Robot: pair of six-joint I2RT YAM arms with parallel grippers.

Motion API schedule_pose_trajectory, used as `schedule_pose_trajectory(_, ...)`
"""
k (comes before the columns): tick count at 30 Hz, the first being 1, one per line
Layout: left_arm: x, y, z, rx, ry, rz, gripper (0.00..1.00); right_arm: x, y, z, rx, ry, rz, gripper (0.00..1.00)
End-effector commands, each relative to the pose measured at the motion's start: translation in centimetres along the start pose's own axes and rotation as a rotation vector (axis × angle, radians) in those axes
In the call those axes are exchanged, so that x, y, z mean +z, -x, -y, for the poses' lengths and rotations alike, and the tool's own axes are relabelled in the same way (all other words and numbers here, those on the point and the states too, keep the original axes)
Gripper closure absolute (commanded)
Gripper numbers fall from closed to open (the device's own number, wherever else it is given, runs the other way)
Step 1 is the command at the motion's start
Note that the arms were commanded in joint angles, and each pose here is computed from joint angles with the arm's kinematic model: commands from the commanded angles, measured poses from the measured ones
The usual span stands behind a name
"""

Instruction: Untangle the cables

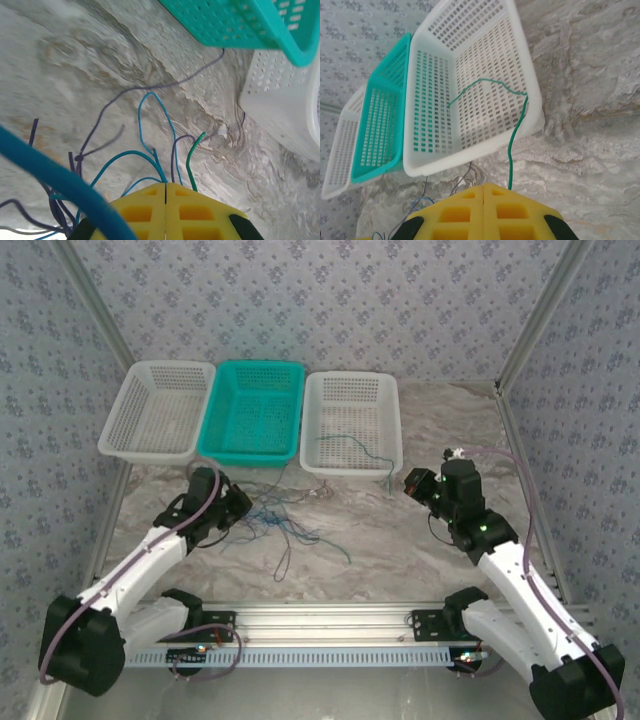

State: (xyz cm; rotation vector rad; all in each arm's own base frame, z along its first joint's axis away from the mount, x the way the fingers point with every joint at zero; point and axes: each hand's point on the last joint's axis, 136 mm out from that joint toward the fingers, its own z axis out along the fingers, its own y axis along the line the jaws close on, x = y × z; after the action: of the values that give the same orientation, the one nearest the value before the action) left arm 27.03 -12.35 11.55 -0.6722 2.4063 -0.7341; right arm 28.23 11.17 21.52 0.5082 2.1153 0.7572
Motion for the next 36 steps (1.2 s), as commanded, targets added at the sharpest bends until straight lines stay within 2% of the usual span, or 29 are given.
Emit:
schedule_pose_trajectory(1,-0.8,-0.1,0.0,0.047,-0.039,-0.011,1.00,0.2,-1.7,-2.8,-0.060,0.118,-0.091,1.00)
schedule_pose_trajectory(4,-1.1,-0.5,3.8,0.118,-0.240,-0.034,1.00,0.9,-4.6,-7.2,-0.197,0.203,-0.205,1.00)
schedule_pose_trajectory(5,-1.3,-0.7,5.1,0.152,-0.308,-0.040,1.00,1.3,-6.2,-8.8,-0.245,0.231,-0.259,0.96)
schedule_pose_trajectory(6,-1.7,-1.0,6.4,0.200,-0.367,-0.043,1.00,1.9,-7.9,-10.3,-0.288,0.255,-0.312,0.87)
schedule_pose_trajectory(9,-3.0,-1.9,9.1,0.383,-0.455,-0.036,1.00,3.6,-12.5,-13.9,-0.423,0.308,-0.442,0.69)
schedule_pose_trajectory(10,-3.3,-2.1,9.6,0.435,-0.457,-0.032,1.00,4.2,-13.4,-14.3,-0.497,0.311,-0.456,0.66)
schedule_pose_trajectory(12,-4.2,-2.4,10.5,0.542,-0.461,-0.022,1.00,5.9,-14.6,-14.4,-0.532,0.281,-0.485,0.64)
schedule_pose_trajectory(16,-5.7,-2.2,11.5,0.677,-0.461,0.020,1.00,7.9,-15.8,-14.7,-0.456,0.234,-0.596,0.59)
schedule_pose_trajectory(20,-6.1,-2.0,12.0,0.716,-0.474,0.037,1.00,9.1,-17.9,-15.1,-0.274,0.193,-0.666,0.50)
schedule_pose_trajectory(22,-6.0,-2.3,12.1,0.733,-0.478,0.035,1.00,9.2,-18.1,-16.3,-0.260,0.202,-0.668,0.48)
schedule_pose_trajectory(24,-6.0,-2.4,12.1,0.746,-0.479,0.044,1.00,9.5,-17.9,-15.8,-0.241,0.140,-0.652,0.44)
schedule_pose_trajectory(27,-6.0,-2.2,12.2,0.752,-0.472,0.069,1.00,9.8,-17.5,-14.9,-0.109,0.061,-0.623,0.27)
schedule_pose_trajectory(32,-5.7,-1.8,12.0,0.753,-0.453,0.083,1.00,10.1,-19.1,-16.0,0.117,0.131,-0.643,0.23)
schedule_pose_trajectory(36,-5.6,-1.6,12.0,0.748,-0.447,0.093,1.00,9.9,-19.8,-17.2,0.162,0.168,-0.660,0.24)
